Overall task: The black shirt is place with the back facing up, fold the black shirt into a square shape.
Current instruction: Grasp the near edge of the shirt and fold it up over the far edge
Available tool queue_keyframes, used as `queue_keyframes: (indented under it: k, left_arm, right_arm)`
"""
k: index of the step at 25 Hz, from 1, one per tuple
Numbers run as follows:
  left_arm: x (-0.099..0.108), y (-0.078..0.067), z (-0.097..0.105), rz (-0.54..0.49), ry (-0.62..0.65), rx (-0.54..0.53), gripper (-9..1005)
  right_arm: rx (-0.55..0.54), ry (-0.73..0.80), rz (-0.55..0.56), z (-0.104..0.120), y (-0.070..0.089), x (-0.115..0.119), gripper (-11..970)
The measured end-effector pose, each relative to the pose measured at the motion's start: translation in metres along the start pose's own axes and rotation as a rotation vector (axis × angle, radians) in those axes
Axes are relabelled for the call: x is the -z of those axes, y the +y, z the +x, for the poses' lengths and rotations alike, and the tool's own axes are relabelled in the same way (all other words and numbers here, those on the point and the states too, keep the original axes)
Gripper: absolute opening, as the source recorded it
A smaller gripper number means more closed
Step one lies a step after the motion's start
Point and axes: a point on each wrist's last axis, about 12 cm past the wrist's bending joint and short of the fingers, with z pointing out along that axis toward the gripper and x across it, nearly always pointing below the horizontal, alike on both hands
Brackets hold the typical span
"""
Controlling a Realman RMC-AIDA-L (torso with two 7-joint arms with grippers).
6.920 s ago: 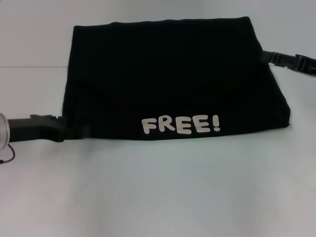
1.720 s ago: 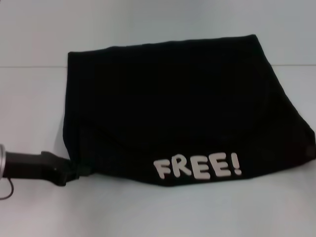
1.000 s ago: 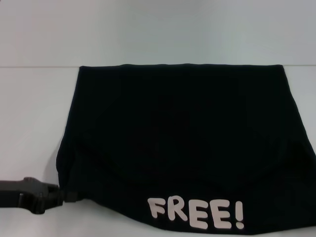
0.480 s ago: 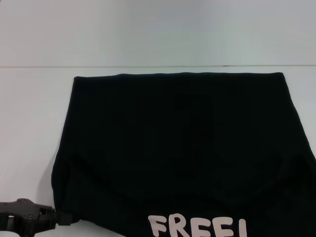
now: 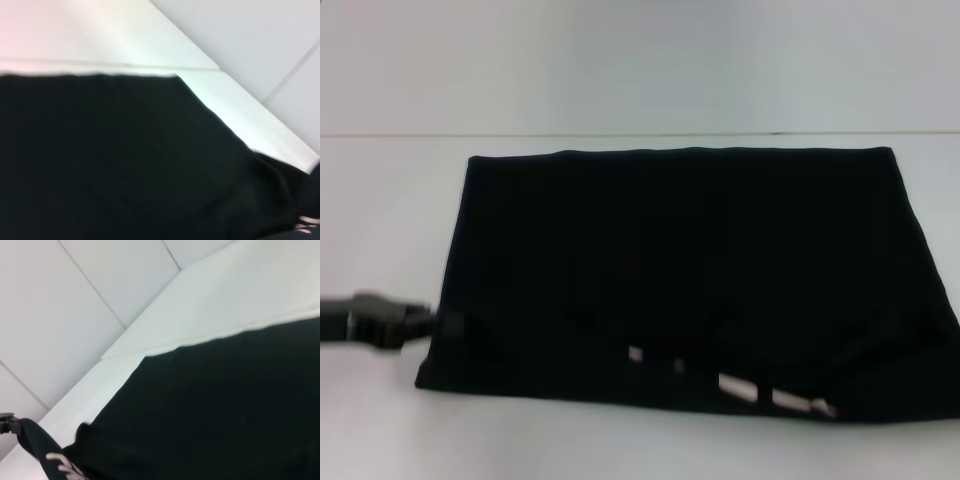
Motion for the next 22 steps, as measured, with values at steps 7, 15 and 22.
queue_keyframes:
  k: [7,15,22]
  left_arm:
    - [-0.032,0.027,-0.058,-0.151,-0.071,-0.006,30]
    - [-0.067,0.047,-0.093,-0.365,-0.172,0.035,31]
    - [-0.085,0.05,-0.105,-0.446,-0.177,0.001,31]
  right_arm:
    - [0.044,-0.031,0.093,-0.056,-0.018,-0.031,119]
    - [0.015,-0.028,0.232,-0.104,-0.031,-0.097,128]
    - [0.037,0.015,0.39,-0.122,-0.039,-0.134,136]
